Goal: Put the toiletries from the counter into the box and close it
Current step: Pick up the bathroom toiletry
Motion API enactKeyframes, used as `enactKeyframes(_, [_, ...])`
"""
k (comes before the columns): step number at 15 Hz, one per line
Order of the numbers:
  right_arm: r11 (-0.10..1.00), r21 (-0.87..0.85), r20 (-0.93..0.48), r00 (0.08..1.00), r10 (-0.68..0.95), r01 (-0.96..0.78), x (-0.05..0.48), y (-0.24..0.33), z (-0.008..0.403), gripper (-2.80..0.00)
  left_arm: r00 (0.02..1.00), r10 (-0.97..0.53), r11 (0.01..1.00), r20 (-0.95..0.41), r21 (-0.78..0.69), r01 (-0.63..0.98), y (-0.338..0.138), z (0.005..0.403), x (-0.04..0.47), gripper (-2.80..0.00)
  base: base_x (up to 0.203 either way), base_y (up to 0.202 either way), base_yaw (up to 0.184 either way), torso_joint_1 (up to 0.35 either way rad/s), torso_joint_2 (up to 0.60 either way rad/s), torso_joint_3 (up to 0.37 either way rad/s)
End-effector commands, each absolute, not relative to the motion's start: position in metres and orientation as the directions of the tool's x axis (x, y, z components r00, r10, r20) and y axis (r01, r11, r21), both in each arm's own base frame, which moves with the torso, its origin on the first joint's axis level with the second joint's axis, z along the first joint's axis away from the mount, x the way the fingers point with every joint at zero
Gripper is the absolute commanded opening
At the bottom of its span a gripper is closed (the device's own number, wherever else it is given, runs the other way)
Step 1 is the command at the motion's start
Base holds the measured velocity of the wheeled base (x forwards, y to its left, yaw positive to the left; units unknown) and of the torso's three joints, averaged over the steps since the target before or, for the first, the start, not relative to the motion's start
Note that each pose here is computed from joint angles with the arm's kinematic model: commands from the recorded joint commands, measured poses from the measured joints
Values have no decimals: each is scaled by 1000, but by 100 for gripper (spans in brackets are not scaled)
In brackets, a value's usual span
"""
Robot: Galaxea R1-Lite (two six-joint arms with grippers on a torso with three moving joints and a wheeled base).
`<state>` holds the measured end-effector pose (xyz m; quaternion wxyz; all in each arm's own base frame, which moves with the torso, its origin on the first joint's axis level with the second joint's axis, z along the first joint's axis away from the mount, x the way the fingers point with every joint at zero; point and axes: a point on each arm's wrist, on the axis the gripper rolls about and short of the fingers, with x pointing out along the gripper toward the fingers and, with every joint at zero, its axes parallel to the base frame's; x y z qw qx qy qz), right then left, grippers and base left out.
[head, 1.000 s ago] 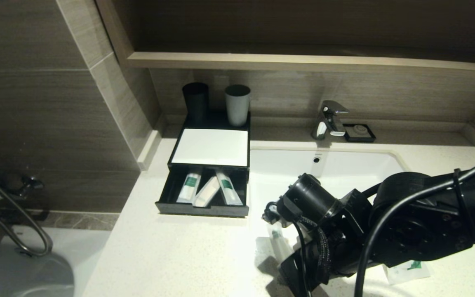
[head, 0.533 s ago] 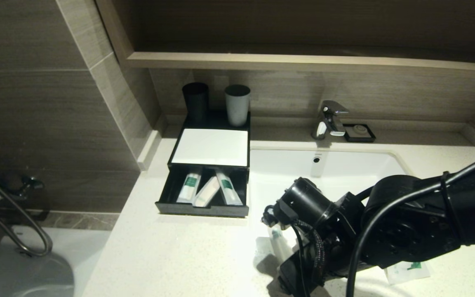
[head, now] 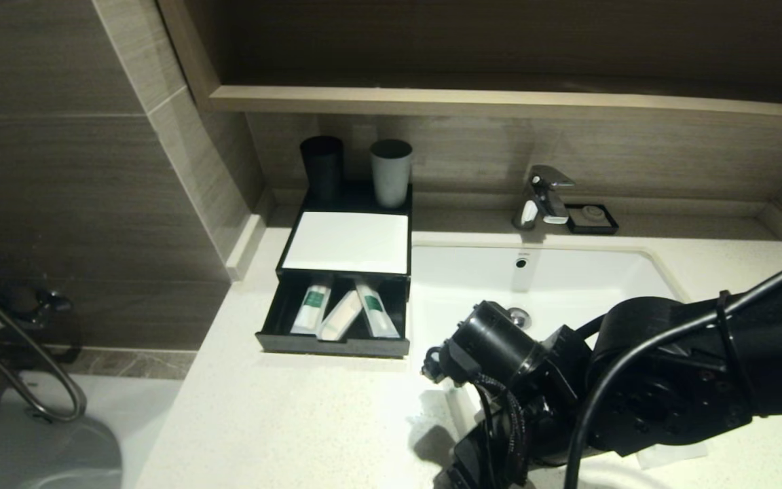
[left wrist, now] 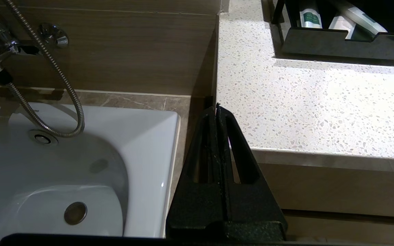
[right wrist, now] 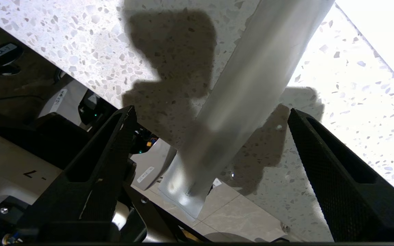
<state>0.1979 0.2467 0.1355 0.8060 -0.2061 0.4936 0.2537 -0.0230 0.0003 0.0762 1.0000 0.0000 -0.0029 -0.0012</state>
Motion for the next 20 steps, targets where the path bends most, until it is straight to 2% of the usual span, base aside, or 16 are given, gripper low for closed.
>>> enactKeyframes(1, [786,-112,-896,403,184,-608,197,248,134,0,1000,-2,1000,6,0,2,0,76,-23,-280,0,0,0,0,0,0])
enactKeyframes(20, [785,-170,-887,439,140,-595,199,263,127,0,1000,-2,1000,6,0,2,0,76,-23,-280,0,0,0,0,0,0])
